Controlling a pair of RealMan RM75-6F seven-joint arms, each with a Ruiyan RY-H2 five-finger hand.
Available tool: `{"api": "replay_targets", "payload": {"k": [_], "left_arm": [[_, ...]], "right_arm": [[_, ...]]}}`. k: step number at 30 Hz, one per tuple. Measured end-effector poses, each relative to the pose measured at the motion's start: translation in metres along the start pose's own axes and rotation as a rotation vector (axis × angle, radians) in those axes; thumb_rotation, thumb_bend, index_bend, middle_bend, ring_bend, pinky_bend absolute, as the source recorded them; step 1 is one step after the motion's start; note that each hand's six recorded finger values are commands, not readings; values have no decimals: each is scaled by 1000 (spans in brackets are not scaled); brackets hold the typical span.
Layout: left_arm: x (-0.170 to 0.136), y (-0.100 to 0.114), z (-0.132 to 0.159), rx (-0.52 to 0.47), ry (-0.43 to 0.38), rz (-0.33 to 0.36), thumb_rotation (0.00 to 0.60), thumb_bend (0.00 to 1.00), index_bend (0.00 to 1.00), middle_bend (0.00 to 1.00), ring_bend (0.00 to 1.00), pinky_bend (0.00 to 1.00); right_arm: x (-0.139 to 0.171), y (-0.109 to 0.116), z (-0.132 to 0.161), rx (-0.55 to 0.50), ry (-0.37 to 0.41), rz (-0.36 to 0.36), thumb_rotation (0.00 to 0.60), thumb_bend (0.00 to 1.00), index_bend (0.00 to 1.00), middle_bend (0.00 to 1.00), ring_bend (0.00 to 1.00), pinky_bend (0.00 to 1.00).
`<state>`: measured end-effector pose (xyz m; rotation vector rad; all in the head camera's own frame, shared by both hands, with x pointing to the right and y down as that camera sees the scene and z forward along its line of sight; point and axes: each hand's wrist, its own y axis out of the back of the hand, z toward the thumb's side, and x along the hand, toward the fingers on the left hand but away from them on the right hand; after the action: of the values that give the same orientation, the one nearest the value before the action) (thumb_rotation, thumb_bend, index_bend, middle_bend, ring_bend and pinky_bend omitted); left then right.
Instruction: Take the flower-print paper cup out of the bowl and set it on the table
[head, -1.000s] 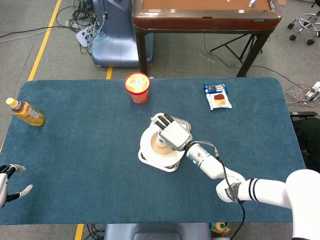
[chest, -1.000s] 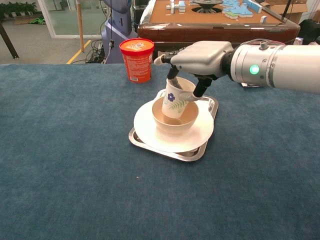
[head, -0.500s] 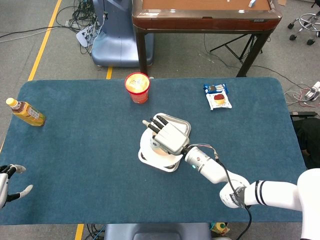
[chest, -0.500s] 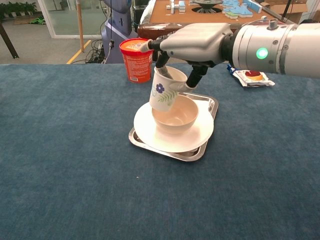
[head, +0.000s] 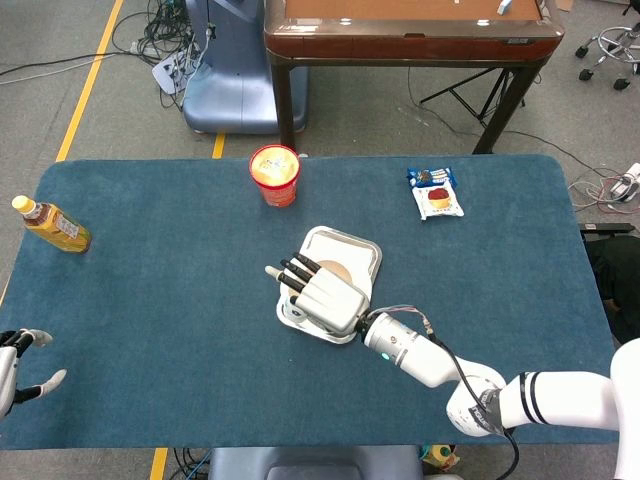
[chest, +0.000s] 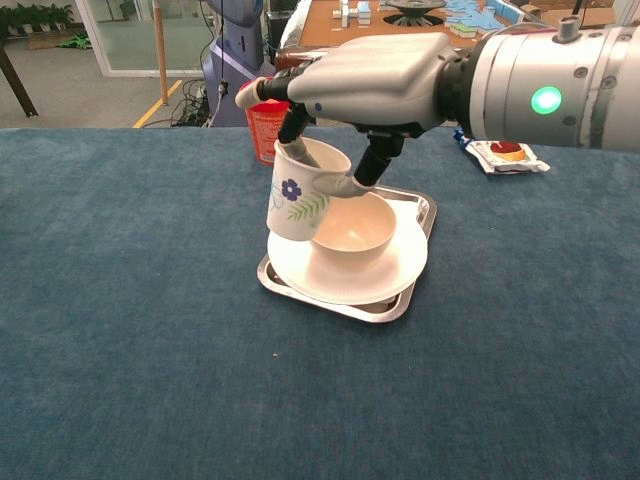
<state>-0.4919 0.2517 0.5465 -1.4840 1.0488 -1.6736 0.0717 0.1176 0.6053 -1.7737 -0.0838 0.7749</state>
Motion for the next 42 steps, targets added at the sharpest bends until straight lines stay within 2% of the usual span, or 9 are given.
{"api": "replay_targets", "payload": {"k": [6,22,42], "left_arm": [[0,0,0,2,-1,0,600,138,415,431,312,479],[0,0,-1,3,6,-1,600,138,415,431,312,479],[0,2,-2,2,10,3,600,138,415,431,312,479]], "right_arm": [[11,-2,10,15,38,18,600,510,594,4,0,18],[35,-27,23,75,119,80,600,510,594,10,0,18],[43,-55,43,78,186,151,600,510,594,11,0,18]]}}
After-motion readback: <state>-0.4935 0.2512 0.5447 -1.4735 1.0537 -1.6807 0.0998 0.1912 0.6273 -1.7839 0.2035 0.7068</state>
